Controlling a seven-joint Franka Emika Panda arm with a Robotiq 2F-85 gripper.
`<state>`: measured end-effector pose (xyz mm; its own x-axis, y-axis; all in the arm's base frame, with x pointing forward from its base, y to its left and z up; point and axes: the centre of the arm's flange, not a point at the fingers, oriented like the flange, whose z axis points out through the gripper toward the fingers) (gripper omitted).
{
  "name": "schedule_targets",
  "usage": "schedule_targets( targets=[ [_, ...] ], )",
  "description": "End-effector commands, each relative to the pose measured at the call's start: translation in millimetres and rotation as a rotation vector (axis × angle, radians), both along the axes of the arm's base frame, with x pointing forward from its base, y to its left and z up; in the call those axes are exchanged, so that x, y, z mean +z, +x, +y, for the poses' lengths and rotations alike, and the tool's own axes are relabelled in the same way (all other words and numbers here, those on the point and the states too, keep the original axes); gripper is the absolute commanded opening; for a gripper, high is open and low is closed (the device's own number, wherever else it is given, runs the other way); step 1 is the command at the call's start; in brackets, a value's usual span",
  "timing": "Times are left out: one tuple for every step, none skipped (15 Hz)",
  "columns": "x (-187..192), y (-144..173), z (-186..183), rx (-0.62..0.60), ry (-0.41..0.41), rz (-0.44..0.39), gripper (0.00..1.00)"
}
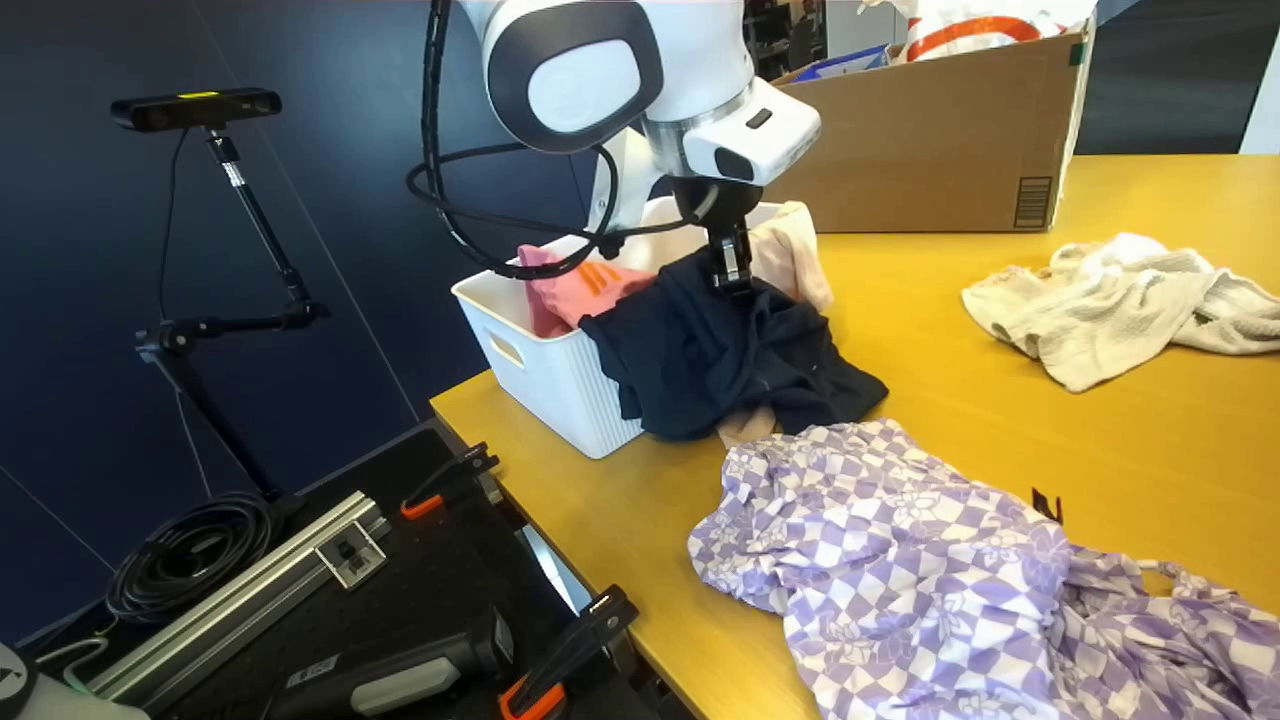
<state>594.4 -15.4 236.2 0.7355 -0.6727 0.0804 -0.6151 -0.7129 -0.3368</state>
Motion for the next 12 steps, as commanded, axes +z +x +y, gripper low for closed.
schedule_targets(
  targets=[
    [34,-30,-13,-0.006,0.021,-0.015,0.01],
    [47,-38,-17,0.007,0.032,-0.024,0.01],
    [60,-45,-22,0.005,0.031,-0.037,0.01],
    [75,-50,-27,-0.004,0.027,-0.06,0.01],
    [90,-54,-33,-0.016,0.03,-0.081,0.01],
    [106,-58,-38,-0.023,0.031,-0.105,0.01],
    [119,-61,-42,-0.037,0.033,-0.13,0.01],
    [138,-65,-48,-0.052,0.033,-0.154,0.01],
    [155,-67,-54,-0.062,0.032,-0.178,0.01],
    [171,-68,-61,-0.083,0.024,-0.198,0.01],
    [187,-69,-71,-0.104,0.02,-0.218,0.01],
    [202,-69,-82,-0.131,0.009,-0.241,0.01]
  ],
)
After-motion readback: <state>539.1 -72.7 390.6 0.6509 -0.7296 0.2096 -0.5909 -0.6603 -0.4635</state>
